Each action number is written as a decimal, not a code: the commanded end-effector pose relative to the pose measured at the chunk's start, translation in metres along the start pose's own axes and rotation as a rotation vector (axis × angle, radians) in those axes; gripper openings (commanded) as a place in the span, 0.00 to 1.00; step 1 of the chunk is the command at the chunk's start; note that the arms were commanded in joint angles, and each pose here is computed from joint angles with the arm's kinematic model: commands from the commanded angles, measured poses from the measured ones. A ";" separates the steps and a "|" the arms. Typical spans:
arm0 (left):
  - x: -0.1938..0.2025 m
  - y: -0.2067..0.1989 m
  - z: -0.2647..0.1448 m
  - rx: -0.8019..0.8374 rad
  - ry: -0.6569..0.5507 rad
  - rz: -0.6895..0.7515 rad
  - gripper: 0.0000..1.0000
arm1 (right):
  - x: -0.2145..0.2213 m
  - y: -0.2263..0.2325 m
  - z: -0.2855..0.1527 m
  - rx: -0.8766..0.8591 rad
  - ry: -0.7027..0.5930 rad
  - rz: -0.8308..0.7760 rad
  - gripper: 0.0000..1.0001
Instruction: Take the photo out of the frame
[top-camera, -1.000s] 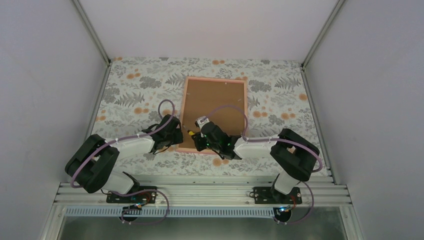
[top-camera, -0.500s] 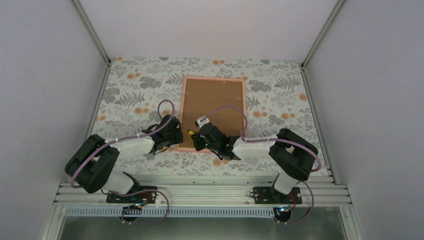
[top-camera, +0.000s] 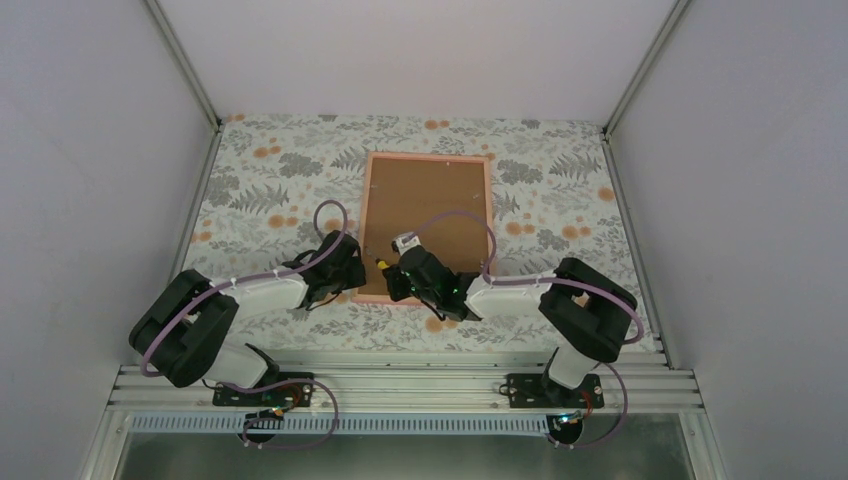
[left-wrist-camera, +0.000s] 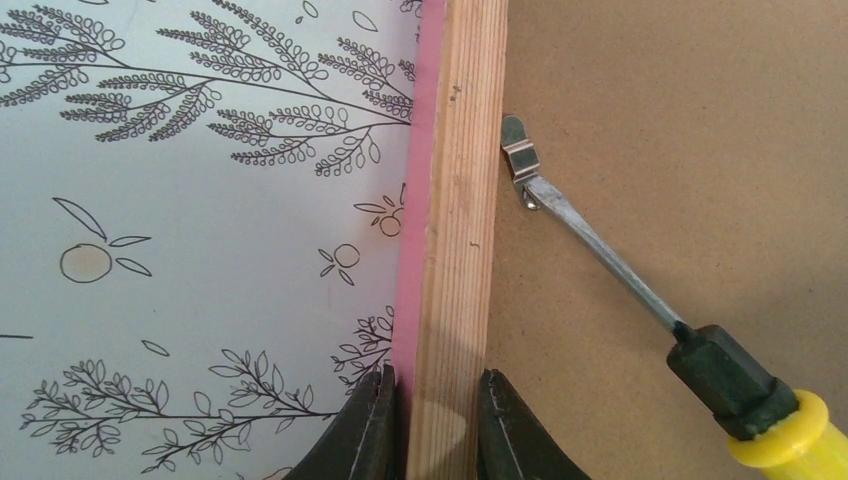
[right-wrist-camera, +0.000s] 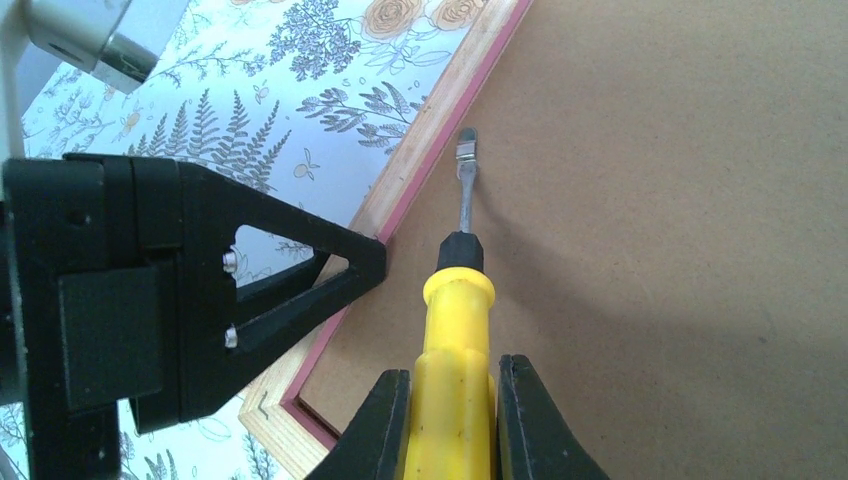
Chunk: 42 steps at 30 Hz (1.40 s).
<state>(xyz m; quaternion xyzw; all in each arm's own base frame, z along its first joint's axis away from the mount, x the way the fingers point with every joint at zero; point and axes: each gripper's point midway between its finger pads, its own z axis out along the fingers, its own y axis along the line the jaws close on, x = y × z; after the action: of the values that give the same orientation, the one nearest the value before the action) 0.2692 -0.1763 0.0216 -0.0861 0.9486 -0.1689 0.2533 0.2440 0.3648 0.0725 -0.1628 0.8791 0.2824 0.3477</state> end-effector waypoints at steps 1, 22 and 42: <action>0.037 0.011 0.004 -0.018 0.135 -0.060 0.08 | -0.008 0.004 -0.014 -0.012 -0.052 -0.001 0.04; 0.039 0.012 0.006 -0.020 0.142 -0.058 0.08 | 0.000 0.008 0.010 -0.015 -0.012 -0.016 0.04; 0.040 0.011 0.006 -0.016 0.145 -0.063 0.08 | -0.009 -0.022 0.003 0.161 -0.067 0.073 0.04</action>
<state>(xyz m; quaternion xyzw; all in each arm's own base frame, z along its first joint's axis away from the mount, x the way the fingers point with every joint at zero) 0.2685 -0.1809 0.0218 -0.0885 0.9474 -0.1788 0.2504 0.2457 0.3680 0.0704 -0.1489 0.8805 0.2756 0.3558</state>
